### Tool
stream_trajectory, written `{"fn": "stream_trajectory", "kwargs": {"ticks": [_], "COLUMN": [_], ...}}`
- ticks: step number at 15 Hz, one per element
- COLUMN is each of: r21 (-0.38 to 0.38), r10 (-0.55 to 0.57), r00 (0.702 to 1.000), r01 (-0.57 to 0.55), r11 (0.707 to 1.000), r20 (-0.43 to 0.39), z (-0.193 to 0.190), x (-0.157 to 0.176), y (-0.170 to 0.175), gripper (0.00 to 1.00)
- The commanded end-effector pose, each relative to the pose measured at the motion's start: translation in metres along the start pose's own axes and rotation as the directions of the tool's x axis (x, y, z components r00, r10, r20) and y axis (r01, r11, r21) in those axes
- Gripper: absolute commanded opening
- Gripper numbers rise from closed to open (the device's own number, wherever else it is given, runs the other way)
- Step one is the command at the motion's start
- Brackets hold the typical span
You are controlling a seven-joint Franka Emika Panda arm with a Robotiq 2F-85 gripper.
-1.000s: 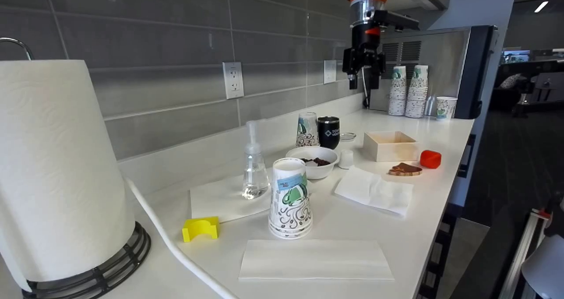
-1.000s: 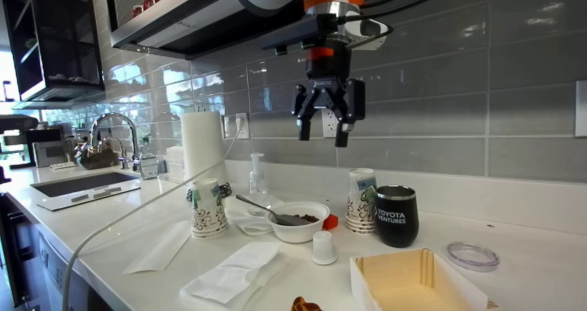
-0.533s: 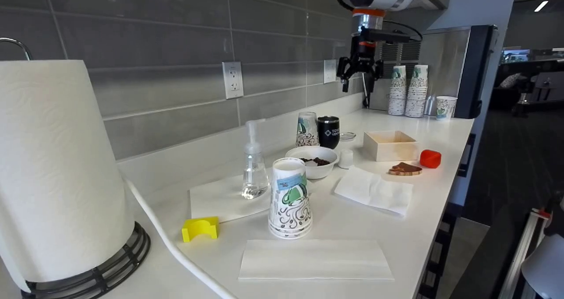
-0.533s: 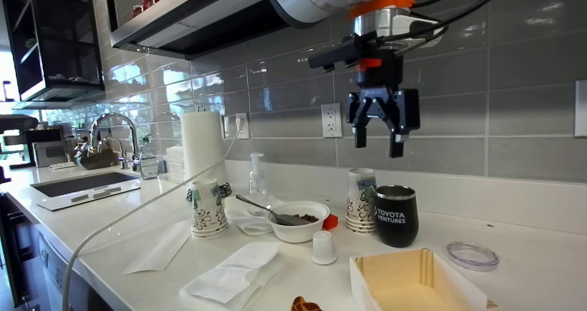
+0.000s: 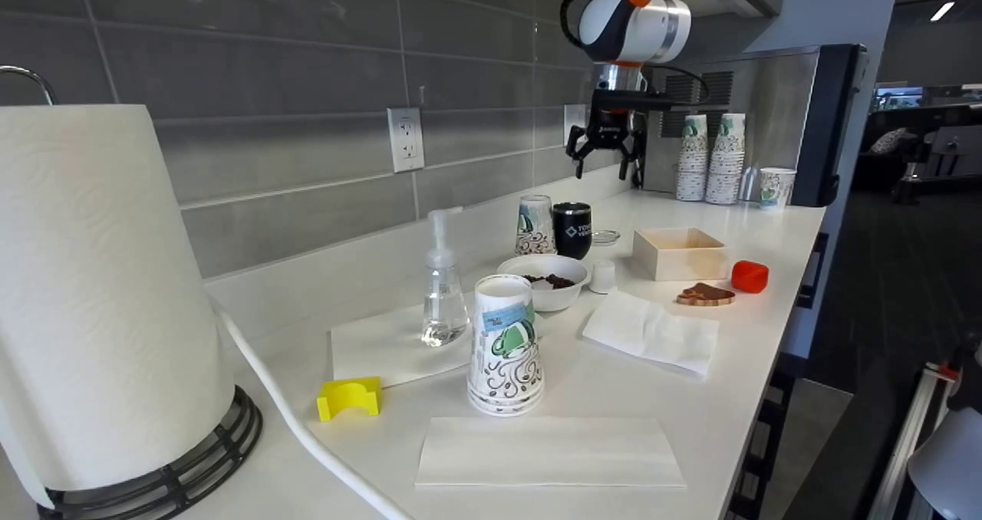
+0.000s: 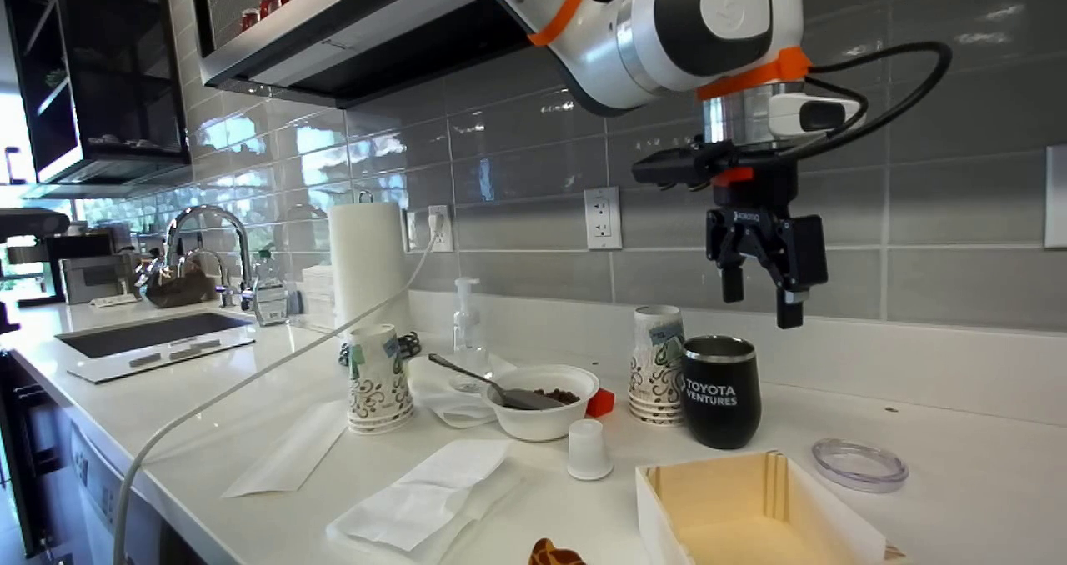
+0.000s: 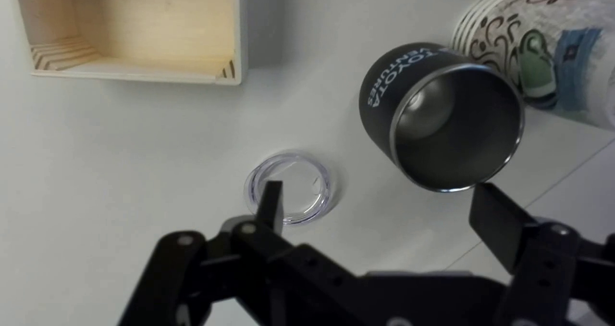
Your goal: Put the lid on the black cup
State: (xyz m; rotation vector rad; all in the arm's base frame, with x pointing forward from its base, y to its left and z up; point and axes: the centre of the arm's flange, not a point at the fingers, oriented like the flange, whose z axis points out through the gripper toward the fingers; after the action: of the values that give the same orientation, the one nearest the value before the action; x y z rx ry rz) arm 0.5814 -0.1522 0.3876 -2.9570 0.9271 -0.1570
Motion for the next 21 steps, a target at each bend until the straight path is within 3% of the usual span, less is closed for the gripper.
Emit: {"fn": "stream_trajectory", "kwargs": {"ticks": [1, 10, 21], "r21": [-0.006, -0.039, -0.099], "r10": [0.094, 0.274, 0.324], "r00": [0.996, 0.961, 0.944], "r01": [-0.094, -0.273, -0.317], "r11": [0.996, 0.961, 0.943], "r20": [-0.011, 0.033, 0.066], "z": [0.025, 0.083, 0.143], "x": [0.038, 0.082, 0.087], "y": [-0.003, 0.031, 0.032], "gripper": [1.0, 1.0, 1.0]}}
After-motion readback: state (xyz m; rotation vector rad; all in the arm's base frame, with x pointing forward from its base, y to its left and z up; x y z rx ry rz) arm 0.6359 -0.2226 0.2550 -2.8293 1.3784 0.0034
